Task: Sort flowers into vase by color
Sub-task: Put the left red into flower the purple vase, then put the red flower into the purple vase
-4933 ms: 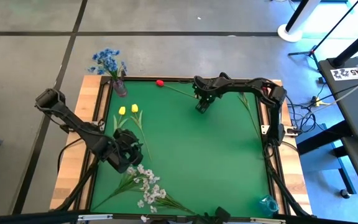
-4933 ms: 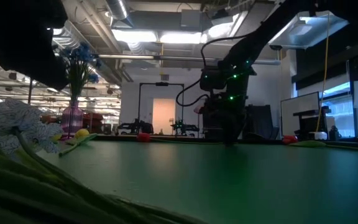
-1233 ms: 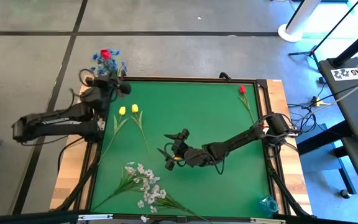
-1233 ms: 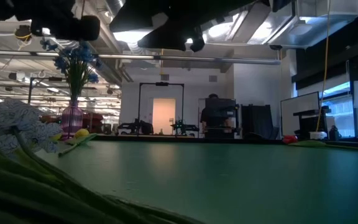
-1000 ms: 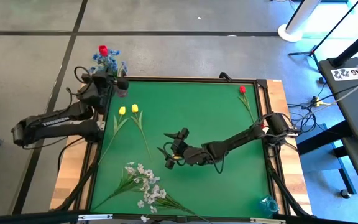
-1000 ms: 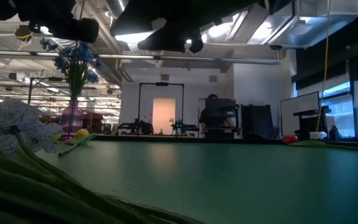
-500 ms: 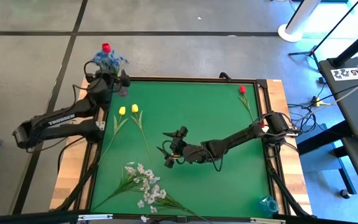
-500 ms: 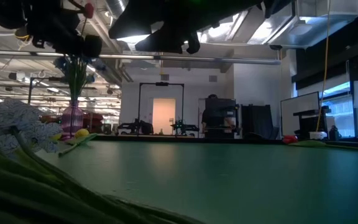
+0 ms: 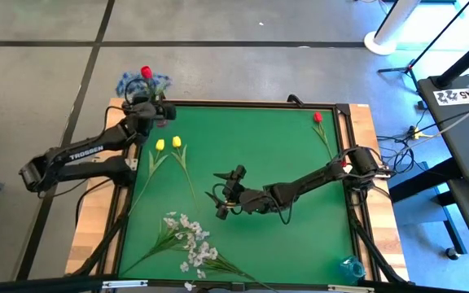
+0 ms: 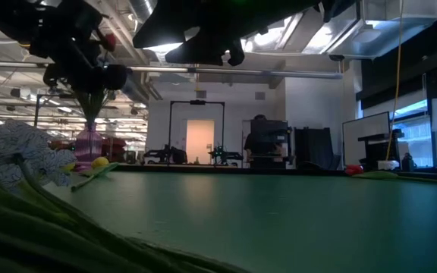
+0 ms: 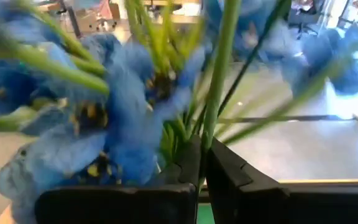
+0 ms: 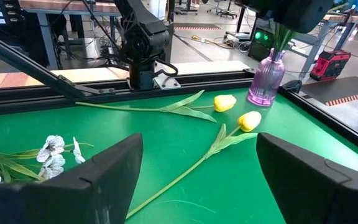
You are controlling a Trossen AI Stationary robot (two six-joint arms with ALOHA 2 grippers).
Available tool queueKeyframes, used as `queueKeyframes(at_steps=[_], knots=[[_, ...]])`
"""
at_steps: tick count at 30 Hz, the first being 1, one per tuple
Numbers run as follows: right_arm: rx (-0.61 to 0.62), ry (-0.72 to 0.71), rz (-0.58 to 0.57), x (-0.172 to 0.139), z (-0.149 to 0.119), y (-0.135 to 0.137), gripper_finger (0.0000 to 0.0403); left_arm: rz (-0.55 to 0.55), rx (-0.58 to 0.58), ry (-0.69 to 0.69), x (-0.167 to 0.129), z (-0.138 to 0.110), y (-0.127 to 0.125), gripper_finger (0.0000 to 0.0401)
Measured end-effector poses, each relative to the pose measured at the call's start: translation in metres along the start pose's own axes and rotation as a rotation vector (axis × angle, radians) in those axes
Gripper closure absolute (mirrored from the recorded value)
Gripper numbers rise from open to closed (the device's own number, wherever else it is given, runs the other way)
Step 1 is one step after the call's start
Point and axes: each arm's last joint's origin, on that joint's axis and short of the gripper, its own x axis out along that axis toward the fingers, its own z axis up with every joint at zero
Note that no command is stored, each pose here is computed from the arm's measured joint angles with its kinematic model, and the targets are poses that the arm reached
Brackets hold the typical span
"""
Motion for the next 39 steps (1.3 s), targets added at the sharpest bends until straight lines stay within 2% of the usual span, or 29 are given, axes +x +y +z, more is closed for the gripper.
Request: queueKeyframes(at_steps=[14,17,19,25,31,36,39], knots=[[-0.002,0.013,-0.002,0.0,-0.002,0.0,0.0091,0.027,0.021,0.017,0.004,-0.001,0.004,0.0339],[0.0,0.014,-0.001,0.0,-0.002,0.0,0.0091,0.015,0.052,0.037,0.004,-0.003,0.004,0.0325],[0.012,0.023,-0.002,0.0,-0.003,0.0,0.0091,0.017,0.112,0.066,0.003,-0.003,0.005,0.0313],[0.013,0.054,0.002,0.0,-0.006,-0.001,0.0091,0.033,0.213,0.2,-0.009,0.026,0.01,0.0271],[0.063,0.089,-0.01,0.004,-0.01,-0.007,0.0091,-0.074,0.217,0.433,-0.027,0.044,0.02,0.0244],[0.094,0.256,-0.089,0.009,-0.019,-0.032,0.0091,-0.211,0.211,0.546,-0.037,0.042,0.022,0.025],[0.074,0.369,-0.136,0.004,-0.012,-0.055,0.0091,-0.284,0.231,0.601,-0.046,0.039,0.026,0.0254]])
